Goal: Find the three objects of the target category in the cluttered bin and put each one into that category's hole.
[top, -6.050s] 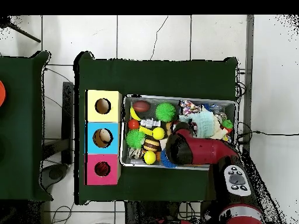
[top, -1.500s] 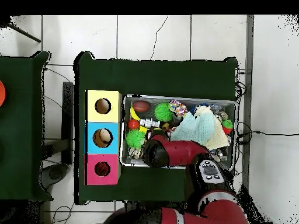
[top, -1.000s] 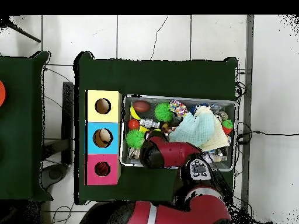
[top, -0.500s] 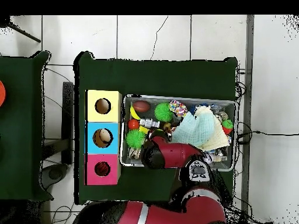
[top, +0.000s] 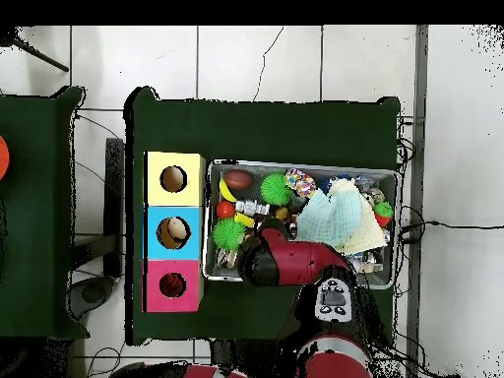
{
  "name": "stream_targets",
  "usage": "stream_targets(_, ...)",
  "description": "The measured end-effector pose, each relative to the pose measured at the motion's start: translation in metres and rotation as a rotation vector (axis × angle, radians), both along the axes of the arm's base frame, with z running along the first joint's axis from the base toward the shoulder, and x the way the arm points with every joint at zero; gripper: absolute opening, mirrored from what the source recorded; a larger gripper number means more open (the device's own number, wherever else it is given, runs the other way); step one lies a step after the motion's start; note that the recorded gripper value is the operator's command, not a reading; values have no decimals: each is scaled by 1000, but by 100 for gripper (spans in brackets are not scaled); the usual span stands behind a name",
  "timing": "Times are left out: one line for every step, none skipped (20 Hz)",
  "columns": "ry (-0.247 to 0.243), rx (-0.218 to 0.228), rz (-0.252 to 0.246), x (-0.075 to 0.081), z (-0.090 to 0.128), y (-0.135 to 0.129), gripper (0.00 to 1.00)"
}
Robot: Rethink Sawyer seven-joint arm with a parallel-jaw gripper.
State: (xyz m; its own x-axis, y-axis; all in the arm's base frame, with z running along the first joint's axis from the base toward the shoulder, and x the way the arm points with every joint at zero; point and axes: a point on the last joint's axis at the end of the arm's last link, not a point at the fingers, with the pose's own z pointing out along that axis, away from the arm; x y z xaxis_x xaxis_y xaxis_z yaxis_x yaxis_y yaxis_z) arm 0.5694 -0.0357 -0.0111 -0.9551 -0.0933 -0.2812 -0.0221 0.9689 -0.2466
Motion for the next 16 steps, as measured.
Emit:
stream_targets(0,-3,-4,0,2,-2,100)
stream_targets(-1,-8,-9,0,3,-5,100)
stream_targets(-1,-11,-13,0,4,-7,100)
stream_targets(0,-13,-16,0,4,-8,100)
stream_targets(4,-18,-22,-2,3,-12,100)
stream_targets(7,-18,-25,-3,2,-13,100)
stream_targets(11,-18,-27,-5,0,-13,100)
stream_targets(14,-17,-28,-6,-2,-14,100)
stream_targets(25,-16,-32,-9,-7,-15,100)
stream_targets(28,-15,-33,-11,-9,-16,100)
stream_targets(35,-13,-38,-14,-14,-18,100)
stream_targets(30,-12,-44,-13,-17,-21,100)
stream_targets(23,-12,-48,-12,-18,-24,100)
stream_targets(17,-11,-53,-11,-18,-27,100)
stream_targets(12,-10,-60,-11,-20,-31,100)
stream_targets(11,-10,-63,-12,-21,-33,100)
